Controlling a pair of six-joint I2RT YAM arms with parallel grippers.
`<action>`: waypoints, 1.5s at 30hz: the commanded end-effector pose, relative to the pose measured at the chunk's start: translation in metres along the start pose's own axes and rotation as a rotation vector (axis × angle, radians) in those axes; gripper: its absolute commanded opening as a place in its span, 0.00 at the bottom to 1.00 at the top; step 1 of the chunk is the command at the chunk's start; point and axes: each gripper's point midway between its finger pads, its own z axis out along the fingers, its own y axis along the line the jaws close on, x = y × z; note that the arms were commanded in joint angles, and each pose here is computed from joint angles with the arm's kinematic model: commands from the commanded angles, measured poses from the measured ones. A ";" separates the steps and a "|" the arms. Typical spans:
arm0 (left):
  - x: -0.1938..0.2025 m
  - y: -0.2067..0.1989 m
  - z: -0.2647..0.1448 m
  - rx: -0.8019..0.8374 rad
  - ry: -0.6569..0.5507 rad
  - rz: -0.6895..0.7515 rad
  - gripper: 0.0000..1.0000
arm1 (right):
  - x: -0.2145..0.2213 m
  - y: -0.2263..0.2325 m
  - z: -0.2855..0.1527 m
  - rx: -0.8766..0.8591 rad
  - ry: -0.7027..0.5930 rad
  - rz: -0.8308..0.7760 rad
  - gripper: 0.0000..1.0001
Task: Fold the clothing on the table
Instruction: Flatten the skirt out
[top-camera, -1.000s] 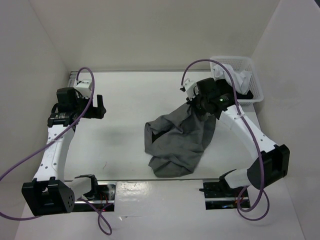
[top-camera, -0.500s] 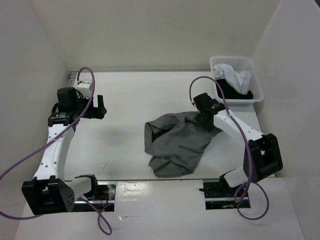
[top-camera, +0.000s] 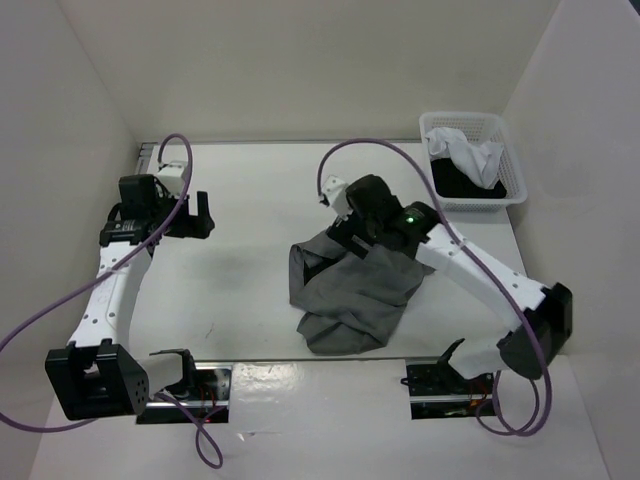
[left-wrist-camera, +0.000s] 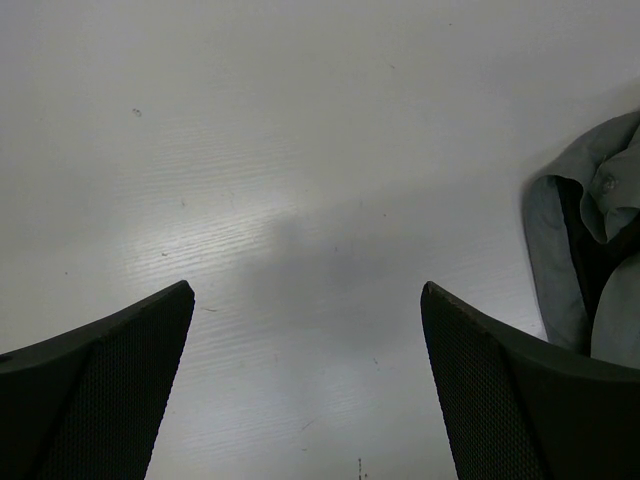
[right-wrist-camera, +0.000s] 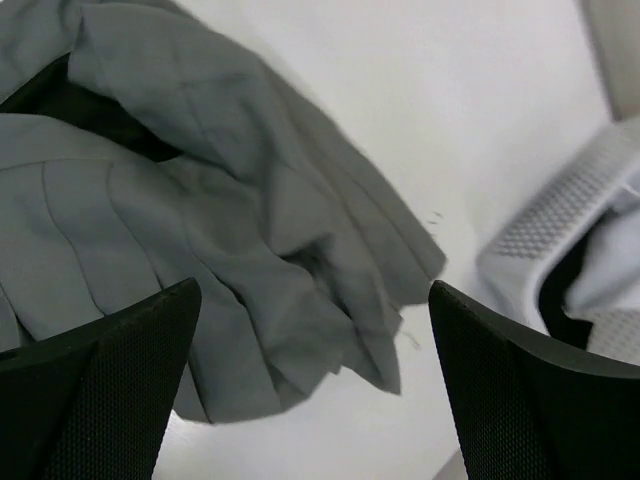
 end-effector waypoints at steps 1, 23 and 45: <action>-0.008 0.005 0.001 -0.014 -0.013 0.026 1.00 | 0.019 0.051 0.052 -0.162 0.094 -0.084 0.99; -0.004 0.006 0.003 -0.021 0.005 0.021 1.00 | 0.033 0.134 0.171 -0.303 0.220 -0.128 0.00; -0.005 -0.005 0.003 0.051 -0.004 0.039 1.00 | -0.114 -0.053 -0.062 -0.401 -0.621 0.270 0.00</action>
